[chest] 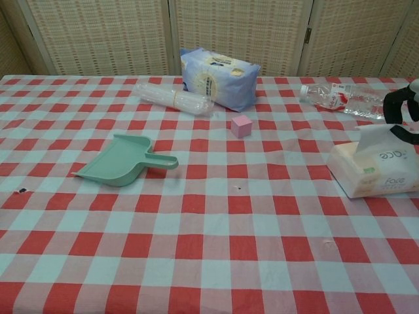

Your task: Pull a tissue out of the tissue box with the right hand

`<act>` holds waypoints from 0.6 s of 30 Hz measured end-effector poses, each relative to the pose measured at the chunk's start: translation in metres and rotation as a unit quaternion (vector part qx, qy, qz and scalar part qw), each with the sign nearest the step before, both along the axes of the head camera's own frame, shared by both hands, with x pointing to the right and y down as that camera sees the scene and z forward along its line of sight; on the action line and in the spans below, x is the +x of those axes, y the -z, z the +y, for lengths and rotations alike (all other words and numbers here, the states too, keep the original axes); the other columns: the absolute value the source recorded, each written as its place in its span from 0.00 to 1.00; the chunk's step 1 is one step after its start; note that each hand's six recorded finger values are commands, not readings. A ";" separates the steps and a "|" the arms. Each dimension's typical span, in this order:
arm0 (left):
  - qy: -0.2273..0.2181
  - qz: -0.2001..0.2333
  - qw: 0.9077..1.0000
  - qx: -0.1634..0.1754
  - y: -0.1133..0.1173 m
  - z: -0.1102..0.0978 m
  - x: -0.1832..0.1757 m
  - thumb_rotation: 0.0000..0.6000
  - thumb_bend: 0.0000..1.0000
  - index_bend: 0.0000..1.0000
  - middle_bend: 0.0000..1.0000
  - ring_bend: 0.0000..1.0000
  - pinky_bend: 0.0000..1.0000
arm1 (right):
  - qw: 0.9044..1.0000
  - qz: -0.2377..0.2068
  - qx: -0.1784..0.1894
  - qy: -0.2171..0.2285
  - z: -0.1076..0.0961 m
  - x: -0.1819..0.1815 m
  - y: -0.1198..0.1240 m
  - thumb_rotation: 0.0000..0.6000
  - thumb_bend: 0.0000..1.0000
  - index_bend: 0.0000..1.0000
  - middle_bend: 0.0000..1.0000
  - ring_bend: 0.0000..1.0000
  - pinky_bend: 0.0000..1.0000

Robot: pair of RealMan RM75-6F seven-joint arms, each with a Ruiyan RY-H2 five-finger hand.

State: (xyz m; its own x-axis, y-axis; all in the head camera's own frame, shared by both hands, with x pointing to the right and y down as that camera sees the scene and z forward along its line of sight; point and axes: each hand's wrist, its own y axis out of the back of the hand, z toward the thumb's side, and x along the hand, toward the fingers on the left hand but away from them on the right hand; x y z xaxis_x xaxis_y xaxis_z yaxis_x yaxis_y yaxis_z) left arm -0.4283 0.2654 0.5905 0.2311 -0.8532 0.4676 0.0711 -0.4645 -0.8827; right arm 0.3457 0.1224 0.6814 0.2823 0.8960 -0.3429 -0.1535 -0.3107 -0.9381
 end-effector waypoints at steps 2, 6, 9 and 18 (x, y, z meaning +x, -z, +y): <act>0.000 0.000 1.000 -0.001 0.000 0.000 0.000 1.00 0.53 0.37 0.44 0.35 0.65 | 1.000 -0.011 0.017 0.001 -0.005 -0.002 0.010 1.00 0.69 0.79 0.55 0.55 0.79; -0.001 0.002 1.000 0.000 0.000 0.000 0.001 1.00 0.53 0.37 0.44 0.35 0.65 | 0.999 -0.026 0.041 0.002 -0.016 -0.007 0.030 1.00 0.69 0.79 0.55 0.55 0.79; -0.001 0.002 1.000 -0.001 0.000 0.000 0.001 1.00 0.53 0.37 0.44 0.35 0.65 | 0.998 -0.027 0.064 0.003 -0.028 -0.014 0.049 1.00 0.69 0.79 0.55 0.55 0.79; -0.006 0.004 1.000 -0.002 0.000 0.002 0.004 1.00 0.53 0.37 0.44 0.35 0.65 | 0.989 0.088 0.120 -0.025 -0.088 -0.019 0.082 1.00 0.69 0.79 0.55 0.55 0.79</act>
State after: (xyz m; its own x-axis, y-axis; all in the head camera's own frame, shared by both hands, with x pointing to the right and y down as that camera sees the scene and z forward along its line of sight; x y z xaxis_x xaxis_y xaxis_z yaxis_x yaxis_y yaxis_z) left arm -0.4248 0.2672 0.5902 0.2455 -0.8481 0.4695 0.0698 -0.4676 -0.8812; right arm 0.3268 0.0346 0.5989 0.1903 0.9688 -0.1586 -0.3107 -0.0938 -0.9459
